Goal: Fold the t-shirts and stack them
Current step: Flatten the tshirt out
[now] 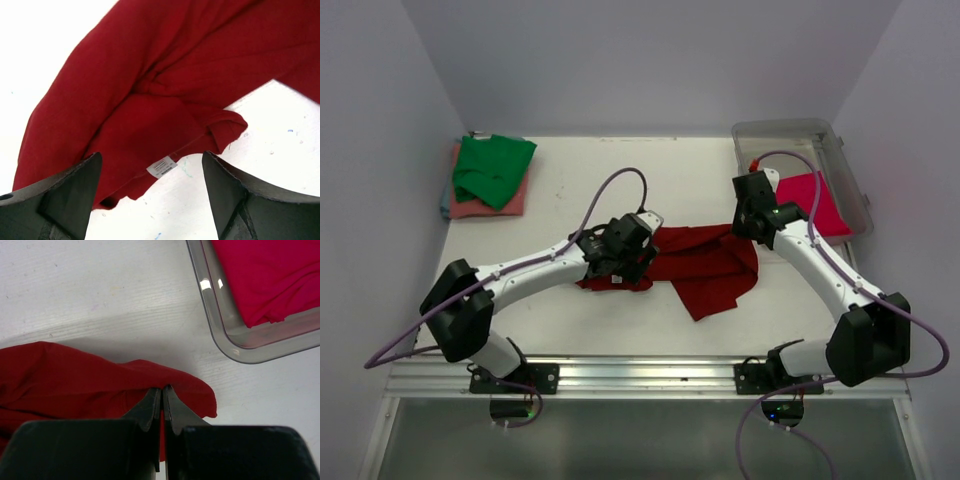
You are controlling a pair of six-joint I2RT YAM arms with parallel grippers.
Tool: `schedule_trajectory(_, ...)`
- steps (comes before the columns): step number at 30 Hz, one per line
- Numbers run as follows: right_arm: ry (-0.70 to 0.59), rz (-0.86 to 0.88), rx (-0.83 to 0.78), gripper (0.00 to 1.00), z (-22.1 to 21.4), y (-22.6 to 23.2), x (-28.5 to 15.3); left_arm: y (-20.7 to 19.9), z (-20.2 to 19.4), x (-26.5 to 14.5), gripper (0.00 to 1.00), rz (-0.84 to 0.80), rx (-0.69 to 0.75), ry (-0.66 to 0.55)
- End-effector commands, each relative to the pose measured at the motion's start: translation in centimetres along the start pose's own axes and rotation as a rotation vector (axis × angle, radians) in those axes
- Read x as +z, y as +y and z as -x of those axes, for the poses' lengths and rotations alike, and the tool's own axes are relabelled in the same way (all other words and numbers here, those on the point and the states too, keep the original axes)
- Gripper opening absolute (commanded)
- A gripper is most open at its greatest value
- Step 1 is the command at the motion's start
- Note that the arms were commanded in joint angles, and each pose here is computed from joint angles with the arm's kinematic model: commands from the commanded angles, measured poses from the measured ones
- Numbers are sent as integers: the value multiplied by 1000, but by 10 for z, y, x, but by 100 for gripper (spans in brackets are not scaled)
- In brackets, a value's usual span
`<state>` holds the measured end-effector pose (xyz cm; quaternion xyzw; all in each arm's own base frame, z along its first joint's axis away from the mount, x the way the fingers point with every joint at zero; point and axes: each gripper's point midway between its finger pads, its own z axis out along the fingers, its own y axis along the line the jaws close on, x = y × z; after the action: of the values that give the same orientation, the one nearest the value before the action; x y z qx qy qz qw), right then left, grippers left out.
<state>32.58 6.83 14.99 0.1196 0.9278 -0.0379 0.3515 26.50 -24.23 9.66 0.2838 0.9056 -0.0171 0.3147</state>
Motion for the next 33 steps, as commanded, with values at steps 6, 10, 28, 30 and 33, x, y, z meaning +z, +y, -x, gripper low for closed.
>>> schedule_trajectory(6,-15,24,4,0,8,6,1,-20,12,13,84,-80,179,11)
schedule_trajectory(10,-10,26,6,0,6,7,3,-29,6,27,83,-112,218,55)
schedule_trajectory(28,-31,20,8,0,6,3,1,-33,28,32,57,-108,215,14)
schedule_trajectory(30,-33,18,5,0,6,2,1,-32,23,35,56,-99,212,36)
schedule_trajectory(33,-36,12,6,0,7,1,0,-30,19,35,56,-86,200,60)
